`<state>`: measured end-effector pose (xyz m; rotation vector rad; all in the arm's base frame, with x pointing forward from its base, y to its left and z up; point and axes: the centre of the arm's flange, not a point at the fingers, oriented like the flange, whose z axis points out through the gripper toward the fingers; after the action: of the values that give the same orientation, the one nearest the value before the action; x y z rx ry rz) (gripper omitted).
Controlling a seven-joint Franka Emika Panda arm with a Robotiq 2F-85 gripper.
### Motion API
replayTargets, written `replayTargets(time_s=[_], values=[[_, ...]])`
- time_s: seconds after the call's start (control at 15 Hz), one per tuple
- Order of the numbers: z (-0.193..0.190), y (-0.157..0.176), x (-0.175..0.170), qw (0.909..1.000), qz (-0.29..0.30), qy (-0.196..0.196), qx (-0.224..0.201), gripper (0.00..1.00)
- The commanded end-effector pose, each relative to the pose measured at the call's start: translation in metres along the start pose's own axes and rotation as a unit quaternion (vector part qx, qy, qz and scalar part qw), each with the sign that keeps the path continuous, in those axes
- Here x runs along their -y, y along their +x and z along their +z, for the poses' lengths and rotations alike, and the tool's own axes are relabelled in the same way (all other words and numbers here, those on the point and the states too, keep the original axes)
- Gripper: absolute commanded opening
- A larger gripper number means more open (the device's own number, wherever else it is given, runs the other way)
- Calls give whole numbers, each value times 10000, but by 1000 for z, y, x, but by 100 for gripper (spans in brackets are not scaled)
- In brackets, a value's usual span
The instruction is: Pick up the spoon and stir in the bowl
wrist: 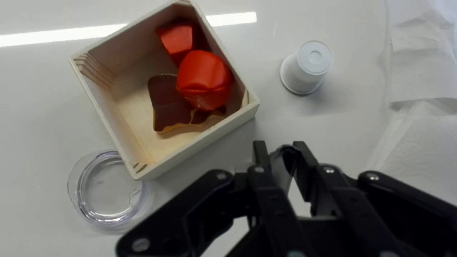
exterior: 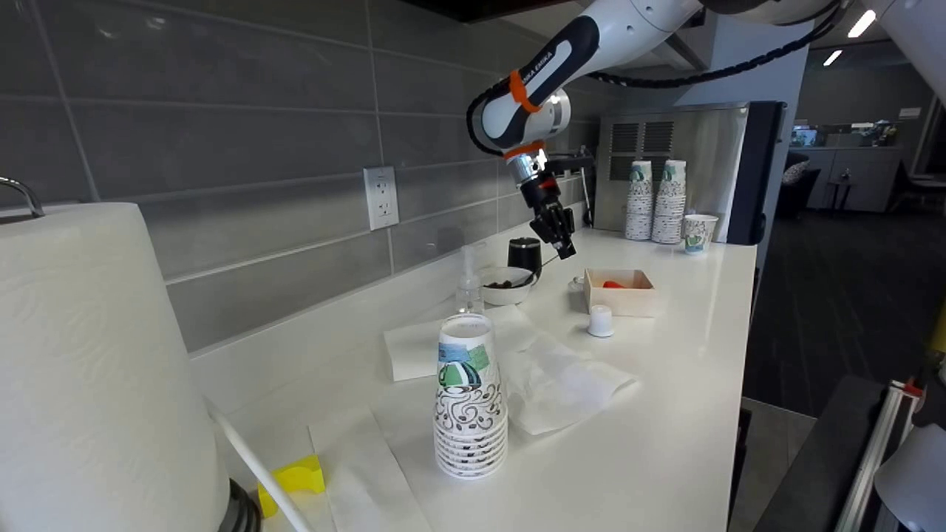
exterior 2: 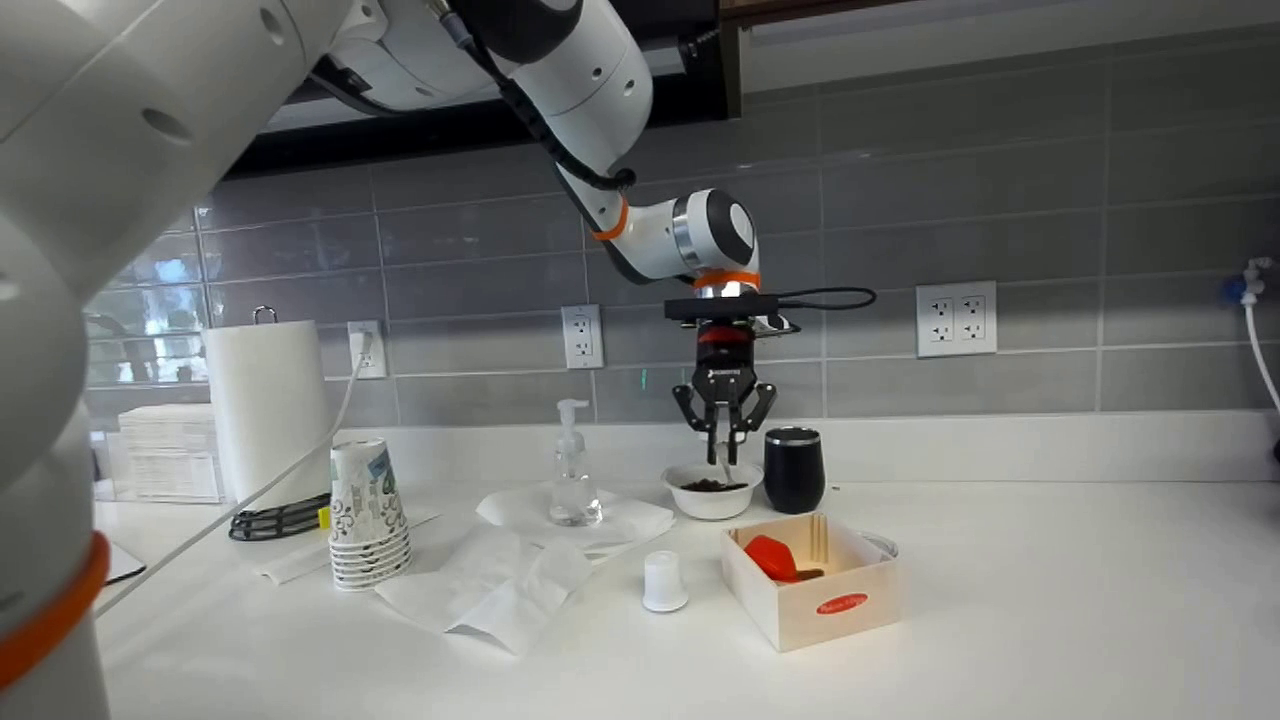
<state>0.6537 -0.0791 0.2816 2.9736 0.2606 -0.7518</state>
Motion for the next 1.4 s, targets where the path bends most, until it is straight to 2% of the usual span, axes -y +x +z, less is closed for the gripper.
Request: replayTargets(time_s=[0.0,0.2,0.4,0.67,1.0,1.33], values=[[-8,5,1,9981,-19,-119,605,6],[-4,5,8,9945,-342,-77,982,6],[-2,9,16,9930,-592,-90,1022,6],[-5,17,24,9936,-782,-125,803,6],[-16,23,31,9932,-1082,66,435,6],[-22,28,27,9968,-795,-28,-48,6]])
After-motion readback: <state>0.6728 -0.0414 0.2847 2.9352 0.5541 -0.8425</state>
